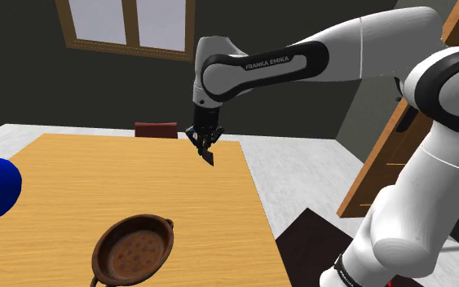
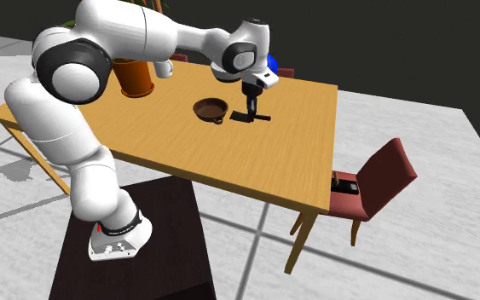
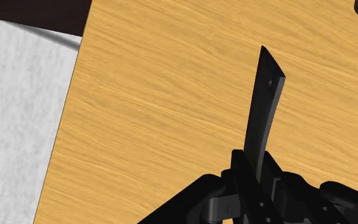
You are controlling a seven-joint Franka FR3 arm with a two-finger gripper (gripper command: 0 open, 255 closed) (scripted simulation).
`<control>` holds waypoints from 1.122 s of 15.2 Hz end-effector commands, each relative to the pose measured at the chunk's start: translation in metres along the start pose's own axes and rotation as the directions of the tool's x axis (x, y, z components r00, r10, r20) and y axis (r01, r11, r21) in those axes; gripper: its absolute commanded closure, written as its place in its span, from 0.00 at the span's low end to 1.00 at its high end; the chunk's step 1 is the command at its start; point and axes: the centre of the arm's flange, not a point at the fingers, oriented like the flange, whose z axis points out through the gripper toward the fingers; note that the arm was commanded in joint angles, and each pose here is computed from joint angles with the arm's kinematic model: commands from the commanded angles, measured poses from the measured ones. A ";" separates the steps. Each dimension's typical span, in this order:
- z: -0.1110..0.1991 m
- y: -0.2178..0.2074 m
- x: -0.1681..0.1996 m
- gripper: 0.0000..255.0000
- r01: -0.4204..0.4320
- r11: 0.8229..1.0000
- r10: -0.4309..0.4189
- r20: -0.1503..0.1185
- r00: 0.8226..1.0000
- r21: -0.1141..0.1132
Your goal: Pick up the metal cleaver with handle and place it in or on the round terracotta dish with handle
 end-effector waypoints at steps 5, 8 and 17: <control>0.005 -0.062 -0.045 1.00 -0.002 1.000 0.002 0.000 1.000 0.000; 0.005 -0.094 -0.068 1.00 -0.002 1.000 0.002 0.000 1.000 0.000; 0.006 -0.190 -0.137 1.00 -0.002 1.000 0.002 0.000 1.000 0.000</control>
